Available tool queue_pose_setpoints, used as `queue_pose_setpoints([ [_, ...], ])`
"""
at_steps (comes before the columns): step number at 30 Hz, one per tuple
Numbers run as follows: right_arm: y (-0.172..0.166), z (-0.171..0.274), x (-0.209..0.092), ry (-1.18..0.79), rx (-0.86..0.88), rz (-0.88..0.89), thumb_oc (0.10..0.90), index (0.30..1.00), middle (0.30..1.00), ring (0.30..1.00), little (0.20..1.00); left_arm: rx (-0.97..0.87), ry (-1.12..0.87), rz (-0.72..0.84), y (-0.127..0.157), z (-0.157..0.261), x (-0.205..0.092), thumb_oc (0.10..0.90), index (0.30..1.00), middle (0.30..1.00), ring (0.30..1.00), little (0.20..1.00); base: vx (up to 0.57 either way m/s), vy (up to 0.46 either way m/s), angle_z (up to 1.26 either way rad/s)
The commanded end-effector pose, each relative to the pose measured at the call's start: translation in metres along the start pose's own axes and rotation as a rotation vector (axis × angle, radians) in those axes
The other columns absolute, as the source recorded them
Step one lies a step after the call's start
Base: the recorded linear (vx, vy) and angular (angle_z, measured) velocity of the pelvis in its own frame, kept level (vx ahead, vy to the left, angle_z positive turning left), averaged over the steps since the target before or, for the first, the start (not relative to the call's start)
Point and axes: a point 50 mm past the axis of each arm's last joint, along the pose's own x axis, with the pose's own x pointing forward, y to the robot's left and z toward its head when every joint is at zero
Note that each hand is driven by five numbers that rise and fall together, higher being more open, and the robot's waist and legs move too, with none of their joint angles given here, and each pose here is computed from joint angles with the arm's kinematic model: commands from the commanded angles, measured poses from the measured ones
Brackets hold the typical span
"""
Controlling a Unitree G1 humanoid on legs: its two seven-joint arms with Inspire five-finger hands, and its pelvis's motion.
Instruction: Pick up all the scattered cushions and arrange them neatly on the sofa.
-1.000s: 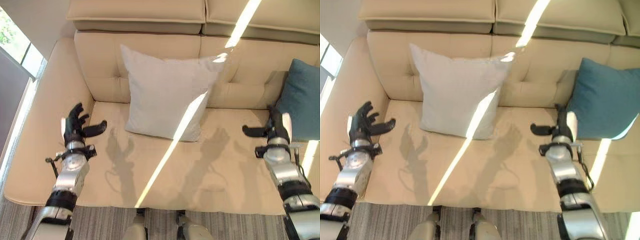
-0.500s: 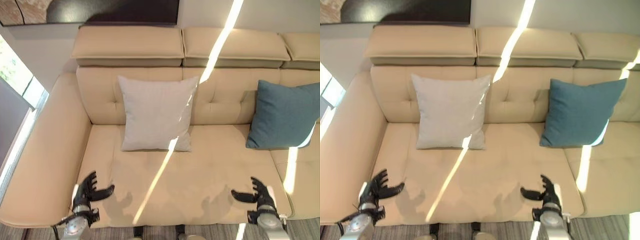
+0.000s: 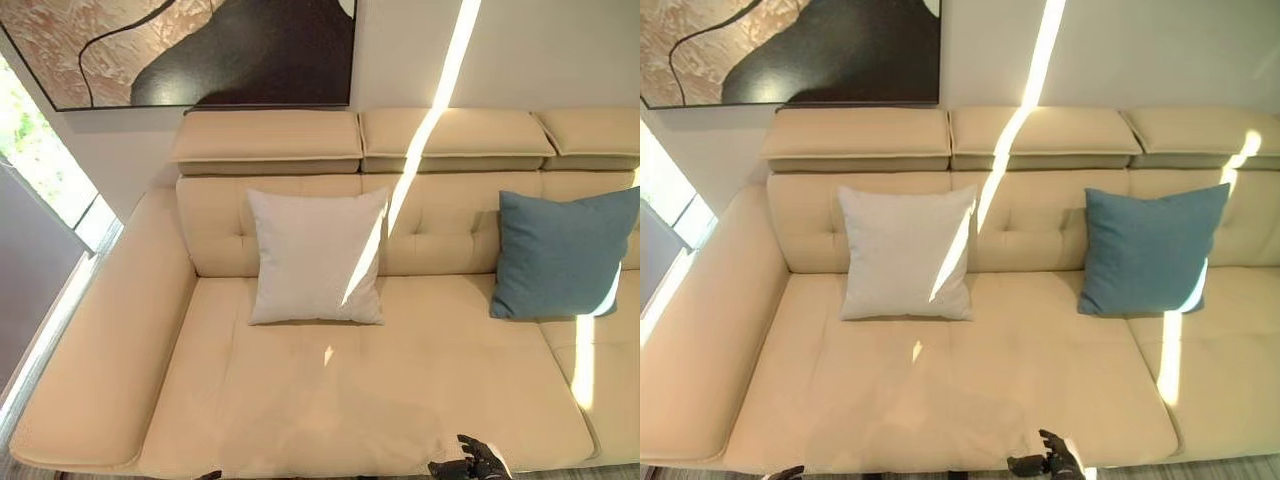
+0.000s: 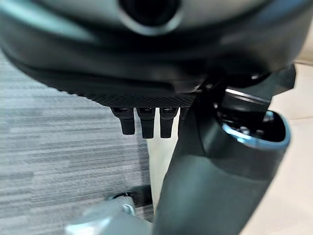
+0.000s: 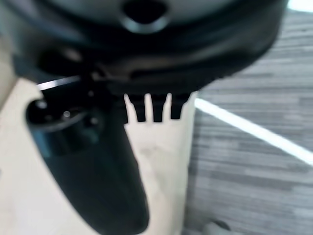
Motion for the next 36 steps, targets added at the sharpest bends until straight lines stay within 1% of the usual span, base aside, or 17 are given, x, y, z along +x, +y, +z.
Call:
queue_pose_setpoints([
  [1, -0.011, 0.041, 0.009, -0.118, 0.013, -0.064, 0.8, 0.9, 0.9, 0.9, 0.9, 0.066, -0.125, 0.066, 0.016, 0.039, 0.007, 0.8, 0.9, 0.9, 0.9, 0.9, -0.18, 0.018, 0.18],
  [6, -0.012, 0.036, 0.011, -0.085, -0.034, -0.063, 0.8, 0.9, 0.9, 0.9, 0.9, 0.095, -0.11, 0.05, 0.011, 0.037, 0.007, 0.8, 0.9, 0.9, 0.9, 0.9, -0.11, 0.091, 0.05],
  [8, -0.009, 0.029, 0.011, -0.047, -0.077, -0.048, 0.8, 0.9, 0.9, 0.9, 0.9, 0.11, -0.128, 0.035, 0.004, 0.041, 0.007, 0.8, 0.9, 0.9, 0.9, 0.9, -0.17, 0.201, 0.26],
  [12, -0.004, 0.025, 0.011, -0.012, -0.099, -0.04, 0.8, 0.9, 0.9, 0.9, 0.9, 0.123, -0.152, 0.031, 0.0, 0.051, 0.008, 0.8, 0.9, 0.9, 0.9, 0.9, -0.18, 0.177, 0.15],
  [13, 0.003, 0.027, 0.011, -0.009, -0.127, -0.022, 0.8, 0.9, 0.9, 0.9, 0.9, 0.152, -0.21, 0.024, -0.016, 0.082, 0.009, 0.8, 0.9, 0.9, 0.9, 0.9, -0.27, 0.183, -0.08],
  [14, 0.008, 0.029, 0.011, -0.015, -0.151, -0.015, 0.8, 0.9, 0.9, 0.9, 0.9, 0.151, -0.242, 0.029, -0.02, 0.094, 0.008, 0.8, 0.9, 0.9, 0.9, 0.9, -0.24, 0.148, -0.17],
  [18, 0.026, 0.03, 0.01, 0.003, -0.216, 0.026, 0.8, 0.9, 0.9, 0.9, 0.9, 0.142, -0.279, 0.056, -0.026, 0.114, 0.006, 0.8, 0.9, 0.9, 0.9, 0.9, -0.33, 0.075, -0.23],
  [23, 0.036, 0.018, 0.006, 0.043, -0.223, 0.054, 0.8, 0.9, 0.9, 0.9, 0.9, 0.15, -0.184, 0.072, -0.024, 0.095, 0.01, 0.8, 0.9, 0.9, 0.9, 0.9, -0.31, 0.026, -0.37],
  [27, 0.042, 0.012, 0.004, 0.067, -0.229, 0.073, 0.8, 0.9, 0.9, 0.9, 0.9, 0.17, -0.149, 0.07, -0.027, 0.09, 0.01, 0.8, 0.9, 0.9, 0.9, 0.9, -0.12, -0.087, -0.17],
  [32, 0.046, 0.005, 0.002, 0.091, -0.255, 0.09, 0.8, 0.9, 0.9, 0.9, 0.9, 0.13, -0.151, 0.046, -0.042, 0.098, 0.008, 0.8, 0.9, 0.9, 0.9, 0.9, 0.0, -0.129, -0.36],
  [36, 0.046, 0.001, 0.001, 0.103, -0.273, 0.09, 0.8, 0.9, 0.9, 0.9, 0.9, 0.14, -0.161, 0.024, -0.051, 0.104, 0.006, 0.8, 0.9, 0.9, 0.9, 0.9, -0.02, -0.075, -0.16],
])
